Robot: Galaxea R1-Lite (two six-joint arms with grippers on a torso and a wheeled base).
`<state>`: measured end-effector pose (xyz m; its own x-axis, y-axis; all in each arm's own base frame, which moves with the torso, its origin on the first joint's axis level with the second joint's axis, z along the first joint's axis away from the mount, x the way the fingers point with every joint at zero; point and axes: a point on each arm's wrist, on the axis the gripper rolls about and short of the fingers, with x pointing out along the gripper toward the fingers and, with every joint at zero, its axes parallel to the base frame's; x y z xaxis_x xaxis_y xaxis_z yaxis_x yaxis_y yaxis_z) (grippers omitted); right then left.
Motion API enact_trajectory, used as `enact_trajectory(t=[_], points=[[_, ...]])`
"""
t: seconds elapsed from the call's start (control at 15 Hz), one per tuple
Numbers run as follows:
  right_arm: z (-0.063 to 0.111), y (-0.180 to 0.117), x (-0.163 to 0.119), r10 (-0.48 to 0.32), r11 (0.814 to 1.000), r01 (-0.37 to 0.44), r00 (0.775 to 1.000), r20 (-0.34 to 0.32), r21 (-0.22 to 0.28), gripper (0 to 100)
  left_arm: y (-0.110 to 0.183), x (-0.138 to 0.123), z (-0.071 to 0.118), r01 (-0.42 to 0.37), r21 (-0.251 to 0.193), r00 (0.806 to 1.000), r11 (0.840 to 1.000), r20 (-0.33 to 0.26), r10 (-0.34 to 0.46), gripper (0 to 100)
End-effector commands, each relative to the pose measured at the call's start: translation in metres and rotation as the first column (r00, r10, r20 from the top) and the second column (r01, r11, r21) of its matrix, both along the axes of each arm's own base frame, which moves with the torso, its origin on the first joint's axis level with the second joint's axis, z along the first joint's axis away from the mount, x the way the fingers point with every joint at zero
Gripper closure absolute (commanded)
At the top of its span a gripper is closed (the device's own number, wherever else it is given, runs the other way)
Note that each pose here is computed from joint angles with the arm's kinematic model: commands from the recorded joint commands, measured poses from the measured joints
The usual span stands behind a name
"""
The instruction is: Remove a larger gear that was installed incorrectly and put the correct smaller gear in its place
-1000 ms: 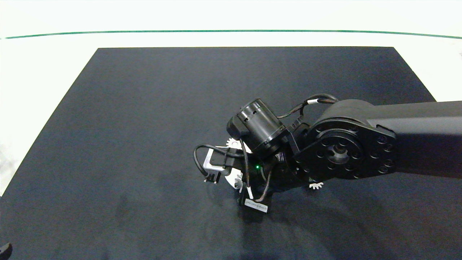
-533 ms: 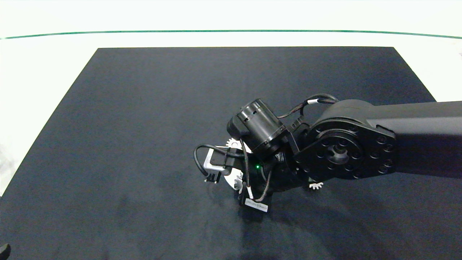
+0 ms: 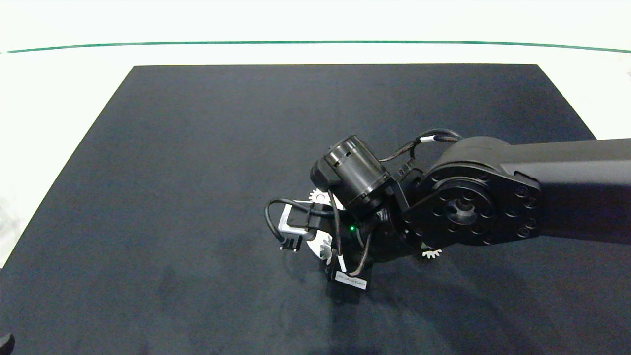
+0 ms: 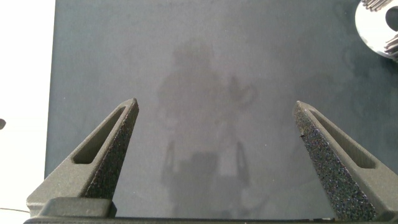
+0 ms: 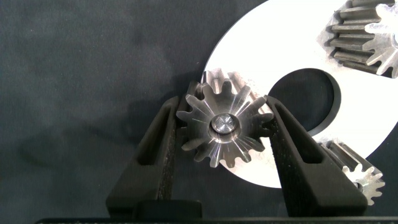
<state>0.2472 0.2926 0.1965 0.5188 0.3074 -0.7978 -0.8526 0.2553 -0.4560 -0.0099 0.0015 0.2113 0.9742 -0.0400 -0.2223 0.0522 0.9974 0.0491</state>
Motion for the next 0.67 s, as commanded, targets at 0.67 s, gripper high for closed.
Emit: enact_trajectory(t=[0.67], points=[[0.019, -0.004, -0.007, 0.013, 0.999, -0.014, 1.0, 0.029, 0.046, 69, 0.0, 0.0, -0.006, -0.001, 0.005, 1.0, 1.0, -0.015, 0.001, 0]])
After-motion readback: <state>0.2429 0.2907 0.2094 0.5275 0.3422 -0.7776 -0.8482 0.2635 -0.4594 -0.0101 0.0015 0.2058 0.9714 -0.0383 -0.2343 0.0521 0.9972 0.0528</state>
